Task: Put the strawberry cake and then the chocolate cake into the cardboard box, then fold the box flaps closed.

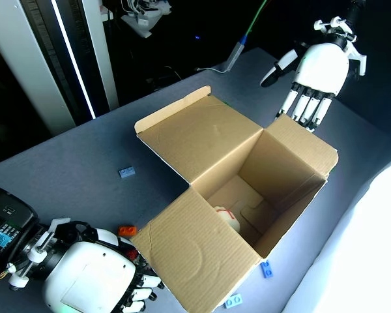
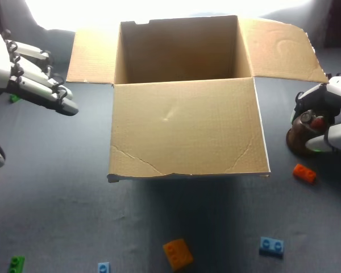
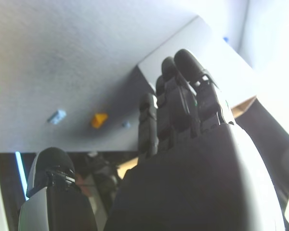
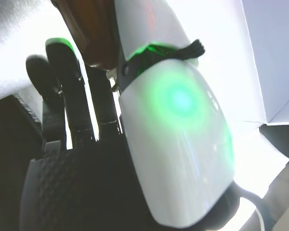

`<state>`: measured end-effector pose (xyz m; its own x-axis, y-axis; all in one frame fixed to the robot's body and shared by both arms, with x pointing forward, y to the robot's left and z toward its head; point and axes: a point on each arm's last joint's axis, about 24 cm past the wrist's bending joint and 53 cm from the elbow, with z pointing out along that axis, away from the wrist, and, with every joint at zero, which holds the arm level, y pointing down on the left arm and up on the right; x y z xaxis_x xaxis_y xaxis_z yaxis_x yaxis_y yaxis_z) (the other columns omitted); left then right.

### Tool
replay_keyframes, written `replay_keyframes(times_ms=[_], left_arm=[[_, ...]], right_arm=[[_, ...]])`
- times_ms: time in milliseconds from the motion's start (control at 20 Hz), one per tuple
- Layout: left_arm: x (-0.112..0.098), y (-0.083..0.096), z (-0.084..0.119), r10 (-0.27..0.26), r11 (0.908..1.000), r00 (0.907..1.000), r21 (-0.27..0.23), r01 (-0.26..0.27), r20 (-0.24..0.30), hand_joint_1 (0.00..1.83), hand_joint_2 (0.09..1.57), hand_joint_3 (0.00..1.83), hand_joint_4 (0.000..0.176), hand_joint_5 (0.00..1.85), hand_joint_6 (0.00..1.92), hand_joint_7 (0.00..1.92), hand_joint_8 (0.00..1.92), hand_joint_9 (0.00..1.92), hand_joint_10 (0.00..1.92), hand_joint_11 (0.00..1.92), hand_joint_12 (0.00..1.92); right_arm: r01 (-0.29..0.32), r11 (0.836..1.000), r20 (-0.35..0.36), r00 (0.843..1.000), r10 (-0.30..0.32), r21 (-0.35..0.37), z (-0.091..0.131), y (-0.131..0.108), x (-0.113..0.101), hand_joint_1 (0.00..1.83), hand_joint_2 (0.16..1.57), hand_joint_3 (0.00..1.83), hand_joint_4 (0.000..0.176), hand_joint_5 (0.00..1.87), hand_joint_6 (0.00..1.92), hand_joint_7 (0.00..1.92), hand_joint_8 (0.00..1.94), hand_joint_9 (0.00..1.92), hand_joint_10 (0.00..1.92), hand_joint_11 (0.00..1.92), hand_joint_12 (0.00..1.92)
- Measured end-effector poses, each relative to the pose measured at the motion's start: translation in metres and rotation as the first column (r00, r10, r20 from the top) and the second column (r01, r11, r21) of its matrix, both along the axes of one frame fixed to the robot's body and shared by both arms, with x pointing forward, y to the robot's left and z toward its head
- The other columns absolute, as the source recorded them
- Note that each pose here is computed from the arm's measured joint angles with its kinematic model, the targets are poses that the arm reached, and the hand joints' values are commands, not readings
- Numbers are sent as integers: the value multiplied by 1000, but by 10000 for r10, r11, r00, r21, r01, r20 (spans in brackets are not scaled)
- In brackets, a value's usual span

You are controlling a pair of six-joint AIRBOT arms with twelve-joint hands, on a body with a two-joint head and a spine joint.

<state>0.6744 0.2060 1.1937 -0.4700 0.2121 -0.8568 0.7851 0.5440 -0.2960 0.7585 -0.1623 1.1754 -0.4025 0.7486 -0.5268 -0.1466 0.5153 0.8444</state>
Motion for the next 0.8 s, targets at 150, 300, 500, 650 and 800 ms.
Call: replay_keyframes(times_ms=[150, 300, 500, 650, 800], left_arm=[[-2, -5, 0, -94, 9999, 9999, -76, 94, -47, 272, 1003, 5, 70, 221, 5, 255, 1, 364, 2, 0, 1241], [-3, -8, 1, -165, 9998, 9998, -131, 165, -57, 252, 991, 0, 70, 222, 3, 272, 5, 378, 7, 0, 1254], [-4, -11, 1, -195, 9996, 9998, -184, 193, -78, 255, 1000, 2, 70, 212, 2, 260, 2, 385, 8, 0, 1289], [-5, -13, 1, -245, 9996, 9997, -161, 243, -85, 274, 1005, 3, 69, 211, 1, 260, 1, 377, 3, 0, 1263], [-4, -13, 1, -247, 9994, 9996, -224, 245, -114, 291, 995, 0, 71, 203, 1, 274, 2, 373, 0, 0, 1258]], right_arm=[[15, 10000, 91, 10000, -16, 75, 12, -8, -9, 1312, 1192, 0, 0, 895, 1079, 828, 1280, 643, 1532, 287, 1834], [307, 9995, 345, 9989, -310, 104, 25, -24, -19, 1329, 1202, 2, 0, 867, 1076, 819, 1320, 643, 1574, 255, 1847], [1086, 9937, 651, 9918, -1102, 285, 55, -61, -19, 1203, 1205, 0, 0, 838, 1142, 798, 1366, 581, 1416, 304, 1795], [1744, 9826, 865, 9800, -1795, 634, 74, -95, -18, 1179, 1216, 2, 0, 778, 1170, 813, 1405, 556, 1349, 288, 1822], [1813, 9705, 1609, 9651, -2066, 1588, 122, -101, -13, 1300, 1204, 1, 0, 865, 1122, 800, 1337, 644, 1507, 316, 1765]])
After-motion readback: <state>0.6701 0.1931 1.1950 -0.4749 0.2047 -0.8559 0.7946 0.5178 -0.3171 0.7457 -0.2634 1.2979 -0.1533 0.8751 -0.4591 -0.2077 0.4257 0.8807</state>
